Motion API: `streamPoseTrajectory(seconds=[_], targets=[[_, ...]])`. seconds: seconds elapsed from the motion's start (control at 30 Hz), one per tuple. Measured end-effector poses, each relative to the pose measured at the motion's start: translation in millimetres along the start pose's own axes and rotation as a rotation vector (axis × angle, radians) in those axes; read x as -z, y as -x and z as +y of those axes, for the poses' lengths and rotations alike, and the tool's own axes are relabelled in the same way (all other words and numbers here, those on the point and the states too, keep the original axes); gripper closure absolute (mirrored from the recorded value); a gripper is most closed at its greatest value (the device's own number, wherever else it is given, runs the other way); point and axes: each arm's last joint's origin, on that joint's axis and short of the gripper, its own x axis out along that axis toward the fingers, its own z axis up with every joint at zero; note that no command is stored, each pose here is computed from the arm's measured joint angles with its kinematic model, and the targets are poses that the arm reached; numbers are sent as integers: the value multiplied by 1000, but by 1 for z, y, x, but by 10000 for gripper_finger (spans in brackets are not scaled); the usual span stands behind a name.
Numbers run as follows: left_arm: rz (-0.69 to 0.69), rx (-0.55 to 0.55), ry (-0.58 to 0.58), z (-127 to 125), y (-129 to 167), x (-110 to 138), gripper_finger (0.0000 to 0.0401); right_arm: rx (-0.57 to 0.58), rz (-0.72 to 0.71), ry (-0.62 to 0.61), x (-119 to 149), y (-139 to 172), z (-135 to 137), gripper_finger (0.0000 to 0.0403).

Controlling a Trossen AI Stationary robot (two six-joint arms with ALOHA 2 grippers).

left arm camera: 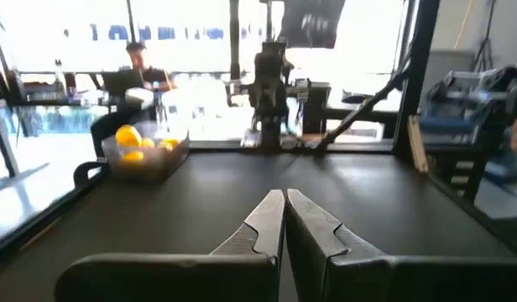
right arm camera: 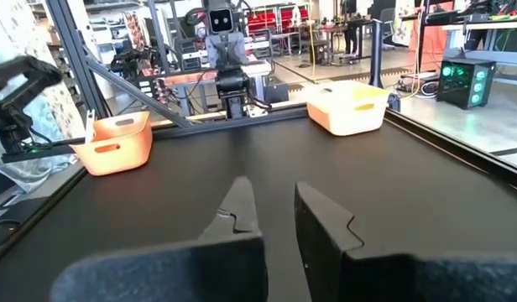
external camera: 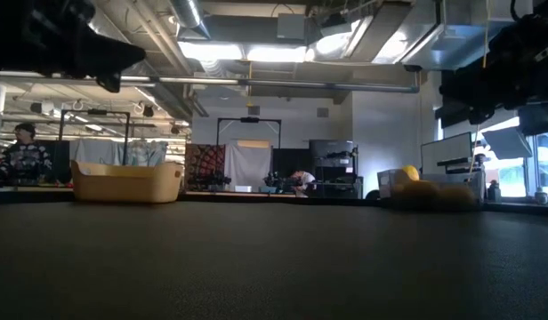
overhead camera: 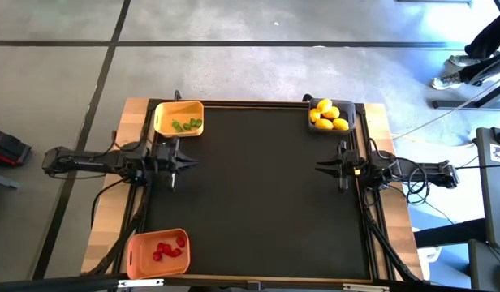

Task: Sort produce into baskets
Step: Return to Home Position

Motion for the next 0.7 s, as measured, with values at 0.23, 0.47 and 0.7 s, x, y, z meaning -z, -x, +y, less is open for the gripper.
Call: streamPoseTrajectory(seconds=[0.23,0.47,0.7], targets=[[-96,0,25,1,15,17,390,7,4,-24,1,0,0,368],[-61,-21,51,2,19,25,390,2,7,-25,1,0,0,368],[-23,-25,37,2,18,28,390,-12,6,-26,1,0,0,368]])
